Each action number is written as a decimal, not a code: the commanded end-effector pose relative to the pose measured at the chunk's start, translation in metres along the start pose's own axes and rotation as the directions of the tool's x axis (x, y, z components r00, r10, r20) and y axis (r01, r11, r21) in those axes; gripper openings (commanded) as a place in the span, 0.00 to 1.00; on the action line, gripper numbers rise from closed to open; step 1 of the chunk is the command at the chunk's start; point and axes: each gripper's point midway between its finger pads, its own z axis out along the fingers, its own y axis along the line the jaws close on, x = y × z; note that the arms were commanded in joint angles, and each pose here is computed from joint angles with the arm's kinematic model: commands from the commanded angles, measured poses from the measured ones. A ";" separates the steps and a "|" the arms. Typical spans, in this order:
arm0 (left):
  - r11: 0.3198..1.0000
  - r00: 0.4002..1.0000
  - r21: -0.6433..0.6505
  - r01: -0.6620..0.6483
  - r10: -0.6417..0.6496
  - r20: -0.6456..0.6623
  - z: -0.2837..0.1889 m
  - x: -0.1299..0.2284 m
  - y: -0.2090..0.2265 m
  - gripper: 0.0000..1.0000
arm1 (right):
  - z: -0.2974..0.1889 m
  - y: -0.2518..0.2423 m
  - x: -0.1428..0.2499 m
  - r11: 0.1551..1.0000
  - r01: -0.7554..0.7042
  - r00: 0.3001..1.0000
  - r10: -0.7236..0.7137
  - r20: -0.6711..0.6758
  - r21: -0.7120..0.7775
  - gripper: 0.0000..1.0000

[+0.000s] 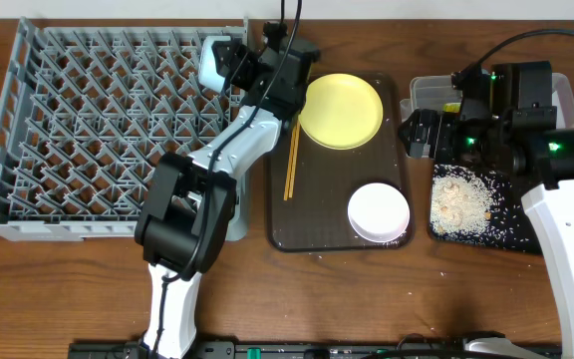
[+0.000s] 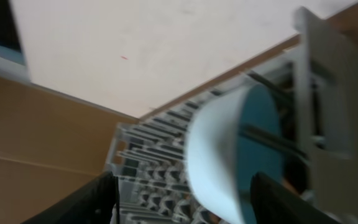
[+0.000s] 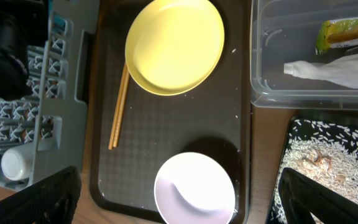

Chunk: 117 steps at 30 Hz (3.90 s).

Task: Sort waste into correct bins and load items into the dishwasher
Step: 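Move left gripper right to yellow plate edge, then grasp yellow plate rim with left gripper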

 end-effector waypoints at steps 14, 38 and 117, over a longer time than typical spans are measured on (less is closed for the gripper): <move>0.479 0.876 0.741 0.470 -0.358 -0.324 -0.129 -0.013 -0.041 0.59 | -0.001 -0.002 -0.002 1.000 0.009 1.000 -0.009 0.005 0.005 0.99; 0.249 0.457 0.394 0.885 -0.301 -0.837 -0.176 0.035 -0.145 0.53 | -0.001 -0.002 -0.002 1.000 0.009 1.000 -0.009 0.005 0.005 0.99; 0.379 0.687 0.574 0.726 -0.359 -0.632 -0.151 0.020 -0.137 0.16 | -0.001 -0.002 -0.002 1.000 0.009 1.000 -0.009 0.005 0.005 0.99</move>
